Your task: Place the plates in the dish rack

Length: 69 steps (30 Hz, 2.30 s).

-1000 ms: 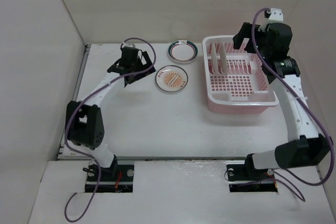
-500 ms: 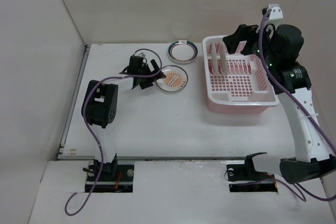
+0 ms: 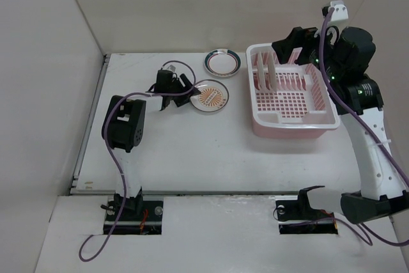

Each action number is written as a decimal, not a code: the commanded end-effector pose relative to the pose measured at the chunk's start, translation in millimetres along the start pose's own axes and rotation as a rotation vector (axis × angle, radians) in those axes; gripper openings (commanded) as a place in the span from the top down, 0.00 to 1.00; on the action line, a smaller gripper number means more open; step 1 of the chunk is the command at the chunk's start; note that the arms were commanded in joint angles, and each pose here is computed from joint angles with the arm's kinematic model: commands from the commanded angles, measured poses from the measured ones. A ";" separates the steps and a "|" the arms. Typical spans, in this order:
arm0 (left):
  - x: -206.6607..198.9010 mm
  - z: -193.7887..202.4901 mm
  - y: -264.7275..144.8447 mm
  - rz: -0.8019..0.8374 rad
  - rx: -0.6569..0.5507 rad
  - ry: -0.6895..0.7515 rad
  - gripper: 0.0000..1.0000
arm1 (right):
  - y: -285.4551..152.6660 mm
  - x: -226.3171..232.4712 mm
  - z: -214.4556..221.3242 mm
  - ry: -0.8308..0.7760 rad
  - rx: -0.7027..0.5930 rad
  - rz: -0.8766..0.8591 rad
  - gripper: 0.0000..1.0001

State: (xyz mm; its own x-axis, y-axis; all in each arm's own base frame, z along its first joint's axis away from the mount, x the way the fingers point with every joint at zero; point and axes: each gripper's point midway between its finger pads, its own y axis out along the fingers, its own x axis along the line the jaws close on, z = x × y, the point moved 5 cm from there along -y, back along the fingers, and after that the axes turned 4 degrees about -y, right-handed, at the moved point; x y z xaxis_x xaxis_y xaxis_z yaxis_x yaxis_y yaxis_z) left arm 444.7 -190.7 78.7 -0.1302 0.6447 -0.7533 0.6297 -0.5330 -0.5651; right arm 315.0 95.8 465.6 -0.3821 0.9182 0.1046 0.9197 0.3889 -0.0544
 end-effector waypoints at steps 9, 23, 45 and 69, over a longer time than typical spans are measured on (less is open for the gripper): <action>44.1 12.4 8.4 -0.216 0.025 -0.096 1.00 | -0.9 14.7 -24.9 -0.027 -0.066 -0.060 0.00; -44.2 -46.6 -112.8 -0.461 -0.171 -0.156 1.00 | 69.8 108.7 101.6 -0.594 0.270 -0.119 0.00; -122.3 -28.3 -238.3 -0.149 -0.031 -0.368 1.00 | 118.6 205.1 190.6 -0.802 0.265 -0.558 0.07; -169.8 -55.9 -256.0 0.271 -0.097 -0.158 0.61 | 109.6 223.6 179.5 -0.728 0.211 -0.506 1.00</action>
State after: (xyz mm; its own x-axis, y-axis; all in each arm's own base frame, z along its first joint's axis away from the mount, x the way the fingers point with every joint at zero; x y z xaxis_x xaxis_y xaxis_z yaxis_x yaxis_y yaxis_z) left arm 348.7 -120.2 306.9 -0.4091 0.4385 -0.8002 0.6450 -0.4814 -0.5936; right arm 315.8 353.6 251.7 -0.8126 0.3127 -0.4919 0.5629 0.6402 -0.5228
